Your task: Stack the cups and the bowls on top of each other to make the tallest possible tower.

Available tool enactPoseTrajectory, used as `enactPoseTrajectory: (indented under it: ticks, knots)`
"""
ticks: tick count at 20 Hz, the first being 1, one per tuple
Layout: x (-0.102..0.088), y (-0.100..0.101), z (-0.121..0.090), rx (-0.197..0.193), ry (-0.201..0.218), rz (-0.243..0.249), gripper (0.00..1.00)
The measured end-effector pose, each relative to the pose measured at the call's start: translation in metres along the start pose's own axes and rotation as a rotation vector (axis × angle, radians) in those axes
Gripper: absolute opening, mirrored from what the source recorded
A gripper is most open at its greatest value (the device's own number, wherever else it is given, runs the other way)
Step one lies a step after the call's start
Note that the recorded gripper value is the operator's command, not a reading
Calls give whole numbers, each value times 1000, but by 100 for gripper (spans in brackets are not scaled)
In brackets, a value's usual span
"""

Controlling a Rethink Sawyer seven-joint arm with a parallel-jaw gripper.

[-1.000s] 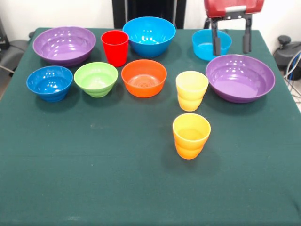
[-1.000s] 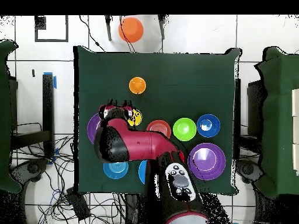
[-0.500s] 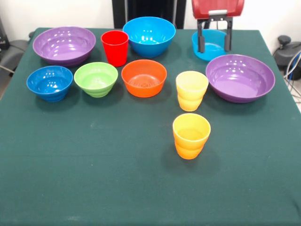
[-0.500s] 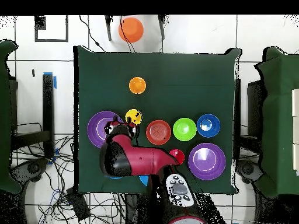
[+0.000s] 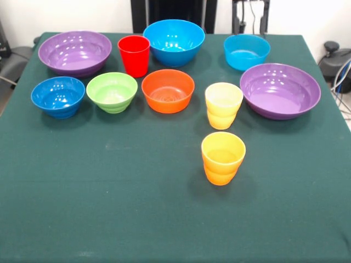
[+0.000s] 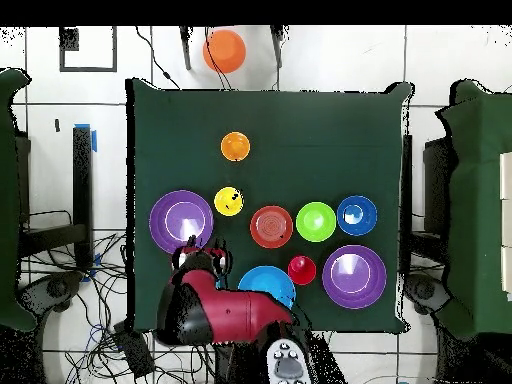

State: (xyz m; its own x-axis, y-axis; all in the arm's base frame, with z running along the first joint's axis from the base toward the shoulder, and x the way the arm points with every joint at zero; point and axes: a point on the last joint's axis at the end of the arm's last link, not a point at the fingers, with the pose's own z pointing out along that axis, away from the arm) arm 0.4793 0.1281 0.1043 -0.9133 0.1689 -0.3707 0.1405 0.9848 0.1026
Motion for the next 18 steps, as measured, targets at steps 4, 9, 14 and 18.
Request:
enactPoseTrajectory:
  ticks: [4, 9, 14, 18]
  knots:
    - [10, -9, -22, 10, 1, 52, 100]
    - [7, -9, -12, 34, 1, 76, 100]
    - [2, 8, 27, 38, 14, 93, 100]
    - [5, 12, 68, 28, 22, 101, 100]
